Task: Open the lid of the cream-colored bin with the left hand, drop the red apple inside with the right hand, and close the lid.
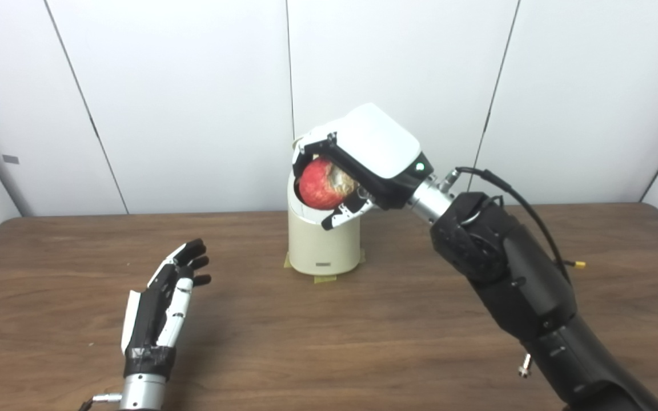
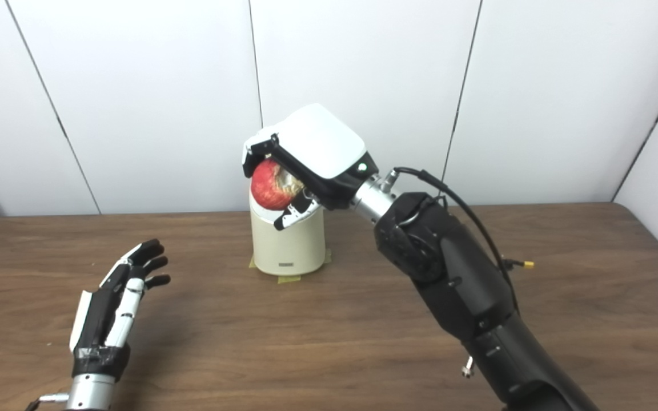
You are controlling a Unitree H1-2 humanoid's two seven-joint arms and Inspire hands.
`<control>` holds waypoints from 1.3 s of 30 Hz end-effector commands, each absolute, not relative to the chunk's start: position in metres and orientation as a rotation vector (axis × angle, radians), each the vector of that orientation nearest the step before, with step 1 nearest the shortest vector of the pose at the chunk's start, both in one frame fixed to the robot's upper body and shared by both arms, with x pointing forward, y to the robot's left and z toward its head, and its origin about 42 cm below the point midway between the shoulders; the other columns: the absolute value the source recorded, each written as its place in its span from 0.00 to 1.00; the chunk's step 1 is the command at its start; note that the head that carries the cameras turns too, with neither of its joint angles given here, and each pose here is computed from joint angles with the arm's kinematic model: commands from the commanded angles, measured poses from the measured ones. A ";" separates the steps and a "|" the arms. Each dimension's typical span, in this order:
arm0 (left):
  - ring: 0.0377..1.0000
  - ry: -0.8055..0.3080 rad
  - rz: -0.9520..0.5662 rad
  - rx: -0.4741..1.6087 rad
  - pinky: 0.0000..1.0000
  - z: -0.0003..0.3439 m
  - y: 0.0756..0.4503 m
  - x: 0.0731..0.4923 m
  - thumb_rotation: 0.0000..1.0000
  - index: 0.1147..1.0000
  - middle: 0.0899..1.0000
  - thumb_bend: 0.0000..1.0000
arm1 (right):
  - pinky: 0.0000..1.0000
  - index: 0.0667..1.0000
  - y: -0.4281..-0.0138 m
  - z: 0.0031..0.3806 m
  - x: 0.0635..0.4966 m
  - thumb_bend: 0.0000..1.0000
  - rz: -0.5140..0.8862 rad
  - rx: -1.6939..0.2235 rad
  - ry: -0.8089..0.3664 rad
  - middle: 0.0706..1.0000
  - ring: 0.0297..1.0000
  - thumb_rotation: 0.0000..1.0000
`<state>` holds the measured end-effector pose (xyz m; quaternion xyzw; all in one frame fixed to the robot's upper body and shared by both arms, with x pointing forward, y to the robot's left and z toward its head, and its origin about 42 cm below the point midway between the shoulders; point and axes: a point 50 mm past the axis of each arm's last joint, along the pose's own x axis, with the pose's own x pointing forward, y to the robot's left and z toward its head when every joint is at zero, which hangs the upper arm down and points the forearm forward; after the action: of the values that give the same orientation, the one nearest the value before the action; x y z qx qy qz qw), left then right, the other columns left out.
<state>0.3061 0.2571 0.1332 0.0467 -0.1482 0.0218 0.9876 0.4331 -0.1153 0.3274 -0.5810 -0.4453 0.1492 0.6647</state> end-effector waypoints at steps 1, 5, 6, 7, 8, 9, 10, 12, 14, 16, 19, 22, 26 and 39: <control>0.81 -0.316 0.039 0.110 0.72 0.137 0.251 0.305 0.72 0.80 0.83 0.25 | 0.30 0.44 -0.105 0.359 0.442 0.51 0.255 -1.313 -1.116 0.53 0.38 0.00; 0.81 -0.311 0.038 0.126 0.73 0.137 0.250 0.304 0.73 0.79 0.83 0.26 | 0.32 0.43 -0.100 0.349 0.458 0.51 0.248 -1.322 -1.084 0.54 0.40 0.00; 0.81 -0.312 0.039 0.129 0.73 0.137 0.250 0.304 0.73 0.79 0.83 0.26 | 0.32 0.43 -0.099 0.347 0.461 0.51 0.245 -1.321 -1.080 0.54 0.40 0.00; 0.81 -0.315 0.039 0.130 0.73 0.137 0.250 0.304 0.73 0.79 0.83 0.26 | 0.32 0.43 -0.099 0.344 0.465 0.51 0.241 -1.319 -1.075 0.54 0.40 0.00; 0.82 -0.316 0.038 0.128 0.73 0.136 0.250 0.304 0.74 0.79 0.83 0.27 | 0.32 0.43 -0.098 0.342 0.469 0.51 0.237 -1.317 -1.066 0.54 0.40 0.00; 0.82 -0.318 0.038 0.126 0.73 0.136 0.250 0.304 0.74 0.79 0.83 0.27 | 0.32 0.42 -0.098 0.339 0.472 0.51 0.235 -1.316 -1.060 0.54 0.41 0.00; 0.82 -0.319 0.038 0.124 0.73 0.136 0.250 0.304 0.74 0.79 0.83 0.27 | 0.32 0.42 -0.098 0.337 0.476 0.51 0.231 -1.318 -1.058 0.54 0.41 0.00; 0.82 -0.317 0.037 0.119 0.73 0.136 0.249 0.304 0.74 0.79 0.83 0.26 | 0.33 0.42 -0.099 0.335 0.480 0.51 0.223 -1.320 -1.056 0.54 0.40 0.00; 0.82 -0.308 0.037 0.117 0.73 0.137 0.248 0.304 0.74 0.79 0.83 0.26 | 0.32 0.43 -0.098 0.335 0.482 0.49 0.216 -1.321 -1.049 0.55 0.41 0.00; 0.82 -0.308 0.035 0.118 0.73 0.136 0.248 0.304 0.72 0.79 0.83 0.26 | 0.32 0.44 -0.098 0.335 0.484 0.49 0.208 -1.324 -1.043 0.55 0.42 0.00; 0.81 -0.312 0.029 0.118 0.73 0.136 0.247 0.305 0.71 0.79 0.83 0.27 | 0.32 0.44 -0.099 0.334 0.487 0.49 0.197 -1.320 -1.033 0.55 0.41 0.00; 0.81 -0.314 0.025 0.120 0.73 0.136 0.247 0.305 0.72 0.79 0.82 0.26 | 0.32 0.45 -0.101 0.334 0.489 0.49 0.185 -1.319 -1.032 0.55 0.40 0.00; 0.81 -0.316 0.024 0.123 0.73 0.135 0.247 0.305 0.72 0.79 0.83 0.26 | 0.31 0.44 -0.102 0.334 0.490 0.49 0.162 -1.330 -1.031 0.55 0.41 0.00; 0.81 -0.312 0.029 0.123 0.72 0.136 0.246 0.306 0.72 0.80 0.83 0.25 | 0.45 0.56 -0.103 0.333 0.486 0.83 0.080 -1.349 -0.969 0.65 0.57 0.02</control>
<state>0.3057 0.2508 0.1336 0.0639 -0.1423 0.0141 0.9877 0.4858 -0.1081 0.2994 -0.6090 -0.4029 0.0676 0.6799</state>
